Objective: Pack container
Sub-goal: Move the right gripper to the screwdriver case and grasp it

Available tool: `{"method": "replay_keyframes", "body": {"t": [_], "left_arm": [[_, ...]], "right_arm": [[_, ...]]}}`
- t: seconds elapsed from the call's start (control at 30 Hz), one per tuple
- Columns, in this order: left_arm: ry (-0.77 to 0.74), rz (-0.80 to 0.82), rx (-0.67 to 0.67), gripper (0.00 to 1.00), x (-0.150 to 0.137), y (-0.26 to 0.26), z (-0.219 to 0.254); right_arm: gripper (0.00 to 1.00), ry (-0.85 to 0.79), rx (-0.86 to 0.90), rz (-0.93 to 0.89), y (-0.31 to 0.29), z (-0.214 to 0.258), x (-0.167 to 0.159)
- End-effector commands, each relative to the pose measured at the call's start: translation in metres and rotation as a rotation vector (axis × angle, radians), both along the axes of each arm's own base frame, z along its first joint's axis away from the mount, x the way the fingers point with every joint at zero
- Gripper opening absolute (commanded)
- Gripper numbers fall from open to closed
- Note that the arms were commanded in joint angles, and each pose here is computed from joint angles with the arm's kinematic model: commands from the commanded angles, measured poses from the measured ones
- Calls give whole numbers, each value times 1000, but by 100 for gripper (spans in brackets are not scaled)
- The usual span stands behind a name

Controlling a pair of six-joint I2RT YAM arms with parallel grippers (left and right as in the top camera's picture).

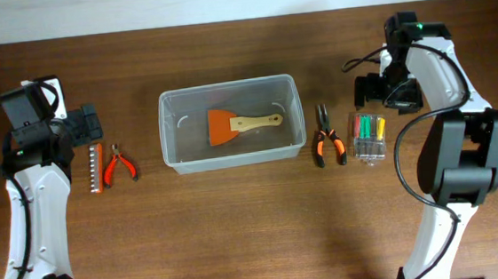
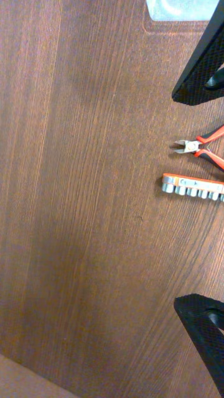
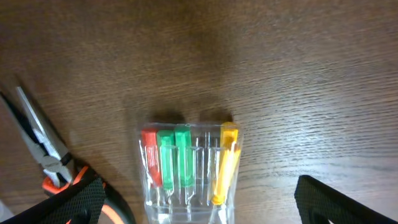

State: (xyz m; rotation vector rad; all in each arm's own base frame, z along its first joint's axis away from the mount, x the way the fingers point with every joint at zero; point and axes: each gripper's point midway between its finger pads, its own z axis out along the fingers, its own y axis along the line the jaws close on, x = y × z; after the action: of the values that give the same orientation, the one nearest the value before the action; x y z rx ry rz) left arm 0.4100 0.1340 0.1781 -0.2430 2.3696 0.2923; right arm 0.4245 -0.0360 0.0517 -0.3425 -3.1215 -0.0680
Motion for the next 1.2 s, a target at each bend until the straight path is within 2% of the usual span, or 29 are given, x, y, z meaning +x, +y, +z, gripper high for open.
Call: {"method": "replay_keyframes", "body": {"t": [0.0, 0.53, 0.77, 1.17], "left_arm": [[-12, 0, 23, 99, 3, 4, 8], [-12, 0, 23, 99, 3, 4, 8], [-12, 0, 23, 99, 3, 4, 8], [-12, 0, 23, 99, 3, 4, 8]], "right_arm": [[98, 68, 58, -3, 9, -25, -11], [99, 135, 65, -9, 12, -63, -38], [83, 154, 65, -20, 13, -65, -43], [71, 175, 49, -84, 11, -65, -47]]}}
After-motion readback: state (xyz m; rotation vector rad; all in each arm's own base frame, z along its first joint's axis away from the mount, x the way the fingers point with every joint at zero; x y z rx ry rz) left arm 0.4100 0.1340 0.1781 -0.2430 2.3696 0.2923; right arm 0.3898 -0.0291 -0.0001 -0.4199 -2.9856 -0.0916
